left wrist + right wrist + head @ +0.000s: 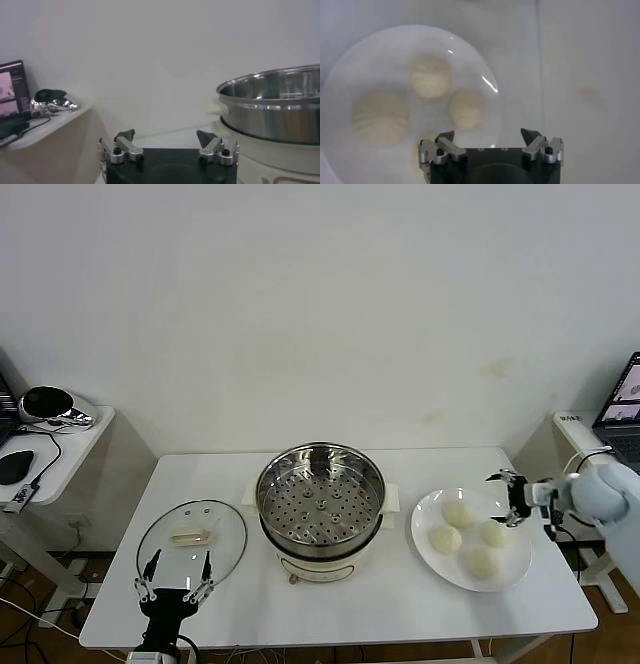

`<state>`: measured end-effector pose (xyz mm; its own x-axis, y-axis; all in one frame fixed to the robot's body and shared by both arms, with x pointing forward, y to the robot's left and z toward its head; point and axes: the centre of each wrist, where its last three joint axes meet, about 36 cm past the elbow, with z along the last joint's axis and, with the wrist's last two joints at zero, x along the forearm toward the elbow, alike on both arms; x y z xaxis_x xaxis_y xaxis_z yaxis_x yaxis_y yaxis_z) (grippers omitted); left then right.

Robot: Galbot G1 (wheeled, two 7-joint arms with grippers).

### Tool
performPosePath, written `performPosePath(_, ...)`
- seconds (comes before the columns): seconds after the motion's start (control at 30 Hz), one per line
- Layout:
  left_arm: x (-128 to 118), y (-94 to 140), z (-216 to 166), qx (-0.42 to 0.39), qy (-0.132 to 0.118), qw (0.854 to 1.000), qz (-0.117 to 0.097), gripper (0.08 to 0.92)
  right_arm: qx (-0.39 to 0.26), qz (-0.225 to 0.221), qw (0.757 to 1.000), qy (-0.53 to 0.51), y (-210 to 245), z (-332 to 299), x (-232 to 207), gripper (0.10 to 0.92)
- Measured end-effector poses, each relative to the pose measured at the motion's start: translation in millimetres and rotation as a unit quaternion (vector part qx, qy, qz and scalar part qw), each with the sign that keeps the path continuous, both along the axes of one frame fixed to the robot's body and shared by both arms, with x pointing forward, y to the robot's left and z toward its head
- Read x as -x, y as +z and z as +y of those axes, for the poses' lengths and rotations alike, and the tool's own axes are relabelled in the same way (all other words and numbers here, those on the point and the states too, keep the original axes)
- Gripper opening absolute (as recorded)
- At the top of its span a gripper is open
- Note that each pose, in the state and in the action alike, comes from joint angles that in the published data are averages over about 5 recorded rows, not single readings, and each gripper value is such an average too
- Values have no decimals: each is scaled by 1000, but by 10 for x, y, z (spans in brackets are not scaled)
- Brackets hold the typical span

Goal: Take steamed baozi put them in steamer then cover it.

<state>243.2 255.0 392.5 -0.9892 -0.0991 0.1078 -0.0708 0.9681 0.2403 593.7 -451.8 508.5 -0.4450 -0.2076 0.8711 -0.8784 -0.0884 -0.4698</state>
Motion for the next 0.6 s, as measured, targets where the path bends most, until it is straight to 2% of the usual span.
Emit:
performPosePath(0.27, -27, 22, 49, -6, 7, 1000, -4, 823, 32, 47, 998, 21, -158, 261, -328, 823)
performPosePath(0.6, -24, 43, 80, -8, 13, 1000, -10, 823, 58, 77, 995, 16, -321, 442, -538, 823)
